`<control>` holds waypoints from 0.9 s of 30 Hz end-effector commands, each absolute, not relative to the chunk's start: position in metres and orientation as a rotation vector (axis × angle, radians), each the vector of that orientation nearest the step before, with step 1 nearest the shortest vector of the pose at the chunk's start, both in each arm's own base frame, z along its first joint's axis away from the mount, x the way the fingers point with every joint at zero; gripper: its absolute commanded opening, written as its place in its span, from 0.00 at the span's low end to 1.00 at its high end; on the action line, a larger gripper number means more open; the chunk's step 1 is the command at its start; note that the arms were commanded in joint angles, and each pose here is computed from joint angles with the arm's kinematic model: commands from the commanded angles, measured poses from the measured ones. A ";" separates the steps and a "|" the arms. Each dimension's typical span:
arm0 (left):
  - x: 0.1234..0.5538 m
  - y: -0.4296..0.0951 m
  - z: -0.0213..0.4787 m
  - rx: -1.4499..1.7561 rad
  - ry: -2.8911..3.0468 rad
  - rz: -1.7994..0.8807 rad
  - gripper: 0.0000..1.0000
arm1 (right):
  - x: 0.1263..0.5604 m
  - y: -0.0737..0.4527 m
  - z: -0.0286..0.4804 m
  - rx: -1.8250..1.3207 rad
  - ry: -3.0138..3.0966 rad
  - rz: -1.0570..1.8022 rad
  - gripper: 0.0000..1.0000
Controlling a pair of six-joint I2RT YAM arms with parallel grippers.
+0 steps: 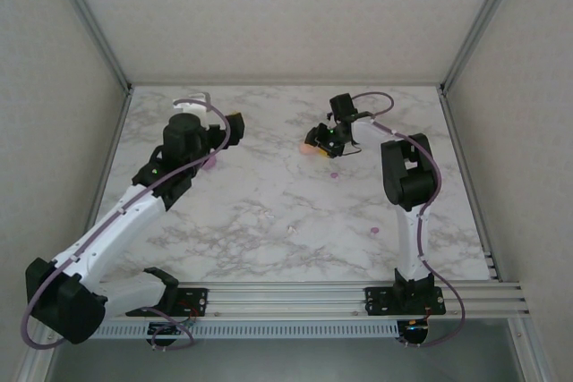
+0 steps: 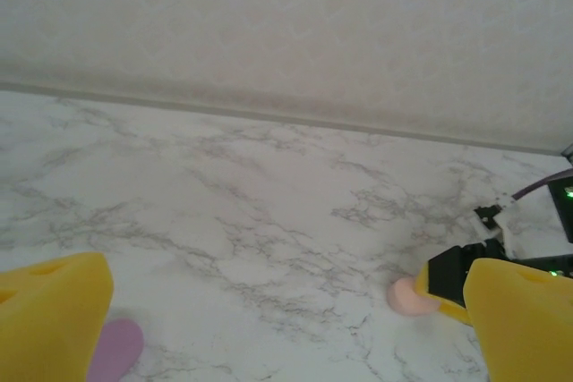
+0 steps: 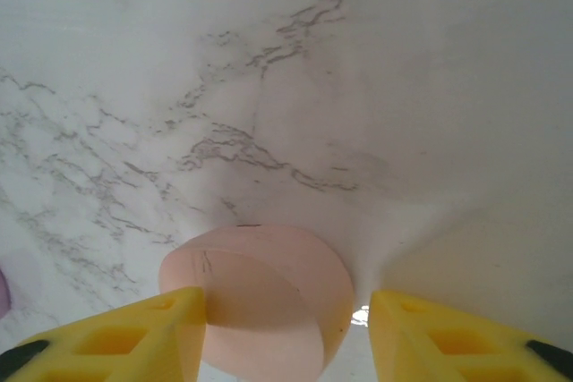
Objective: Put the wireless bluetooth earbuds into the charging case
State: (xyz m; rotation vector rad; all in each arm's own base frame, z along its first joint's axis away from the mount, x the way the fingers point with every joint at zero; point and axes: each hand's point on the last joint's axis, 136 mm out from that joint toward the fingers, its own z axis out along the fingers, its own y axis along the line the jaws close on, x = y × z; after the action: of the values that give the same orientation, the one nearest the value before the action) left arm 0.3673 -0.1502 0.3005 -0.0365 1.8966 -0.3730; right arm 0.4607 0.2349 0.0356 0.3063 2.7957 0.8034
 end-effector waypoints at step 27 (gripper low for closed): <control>0.391 -0.075 0.101 0.360 2.896 -0.057 0.84 | 0.381 0.198 0.198 0.045 2.543 0.737 0.64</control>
State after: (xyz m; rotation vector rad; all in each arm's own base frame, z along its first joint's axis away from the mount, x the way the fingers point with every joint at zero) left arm 0.4146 -0.0649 0.1118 0.0641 2.7822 -0.0014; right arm 0.3917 0.2017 0.1882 0.0696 2.5527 0.7525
